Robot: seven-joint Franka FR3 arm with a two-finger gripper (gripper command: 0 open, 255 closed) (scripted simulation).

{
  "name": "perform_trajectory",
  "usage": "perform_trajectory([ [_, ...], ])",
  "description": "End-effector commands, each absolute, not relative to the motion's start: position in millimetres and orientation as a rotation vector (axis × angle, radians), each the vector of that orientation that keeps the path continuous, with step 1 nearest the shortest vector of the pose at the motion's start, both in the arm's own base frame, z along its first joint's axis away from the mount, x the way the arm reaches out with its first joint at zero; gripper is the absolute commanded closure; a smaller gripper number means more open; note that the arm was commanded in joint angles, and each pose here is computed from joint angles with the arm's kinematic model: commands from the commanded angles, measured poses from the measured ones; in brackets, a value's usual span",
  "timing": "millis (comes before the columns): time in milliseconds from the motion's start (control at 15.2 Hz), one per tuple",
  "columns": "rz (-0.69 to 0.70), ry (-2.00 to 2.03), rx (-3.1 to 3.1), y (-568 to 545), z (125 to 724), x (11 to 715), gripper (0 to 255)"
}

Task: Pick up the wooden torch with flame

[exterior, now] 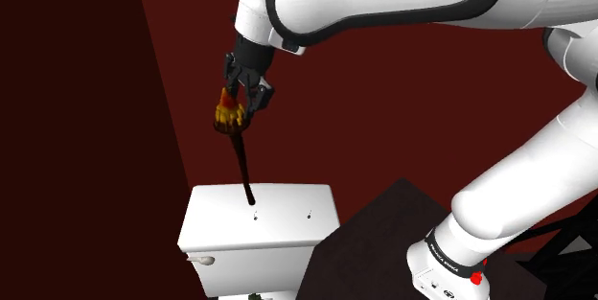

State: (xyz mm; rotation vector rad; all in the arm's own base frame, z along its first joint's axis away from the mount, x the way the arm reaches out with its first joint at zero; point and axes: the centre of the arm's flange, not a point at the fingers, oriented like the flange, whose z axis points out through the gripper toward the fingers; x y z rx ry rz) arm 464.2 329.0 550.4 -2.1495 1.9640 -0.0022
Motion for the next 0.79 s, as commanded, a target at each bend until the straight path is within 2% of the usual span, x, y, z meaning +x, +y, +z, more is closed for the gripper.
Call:
perform_trajectory([
  [0, -0.002, 1.964, -2.149, 329, 561, 465, 255],
  [726, -0.002, 1.964, -2.149, 329, 609, 465, 255],
])
